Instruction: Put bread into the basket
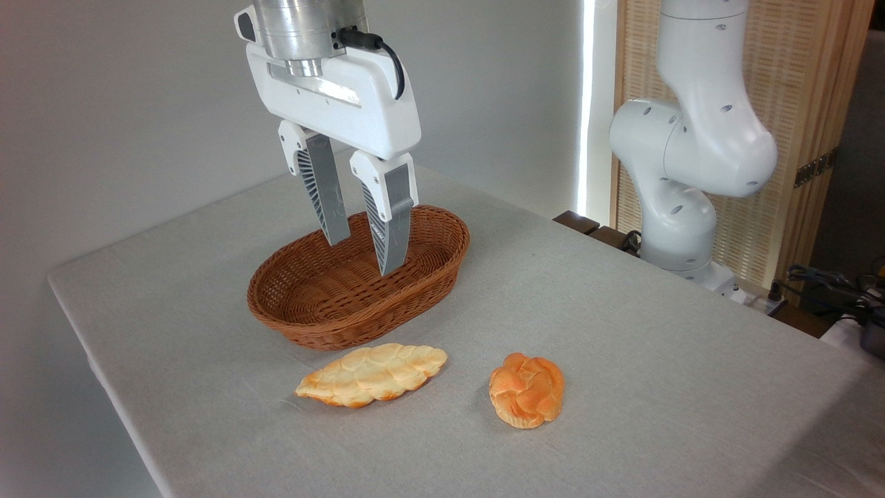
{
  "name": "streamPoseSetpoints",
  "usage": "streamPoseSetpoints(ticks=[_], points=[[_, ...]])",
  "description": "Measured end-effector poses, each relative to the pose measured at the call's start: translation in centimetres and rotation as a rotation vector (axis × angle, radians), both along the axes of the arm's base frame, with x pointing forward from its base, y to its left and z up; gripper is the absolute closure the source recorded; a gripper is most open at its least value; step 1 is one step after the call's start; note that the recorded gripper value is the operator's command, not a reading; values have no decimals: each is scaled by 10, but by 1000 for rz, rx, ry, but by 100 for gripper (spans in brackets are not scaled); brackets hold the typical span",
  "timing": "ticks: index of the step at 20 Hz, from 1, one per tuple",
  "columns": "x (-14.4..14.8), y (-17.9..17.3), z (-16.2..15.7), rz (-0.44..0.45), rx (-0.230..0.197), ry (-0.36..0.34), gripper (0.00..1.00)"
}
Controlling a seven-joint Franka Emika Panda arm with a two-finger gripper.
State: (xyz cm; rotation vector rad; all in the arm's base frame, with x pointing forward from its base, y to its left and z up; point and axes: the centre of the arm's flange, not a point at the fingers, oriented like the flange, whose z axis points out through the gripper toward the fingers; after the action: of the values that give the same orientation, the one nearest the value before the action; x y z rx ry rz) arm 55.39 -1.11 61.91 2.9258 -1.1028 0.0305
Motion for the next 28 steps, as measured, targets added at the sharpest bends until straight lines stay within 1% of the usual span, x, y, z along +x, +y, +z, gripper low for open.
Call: streamPoseSetpoints(ticks=[19, 23, 26, 28], points=[[-3, 0, -1, 0, 0, 6, 0], [-16, 0, -6, -1, 0, 24, 0], [-32, 0, -13, -1, 0, 44, 0], [-44, 0, -17, -1, -1, 31, 0]])
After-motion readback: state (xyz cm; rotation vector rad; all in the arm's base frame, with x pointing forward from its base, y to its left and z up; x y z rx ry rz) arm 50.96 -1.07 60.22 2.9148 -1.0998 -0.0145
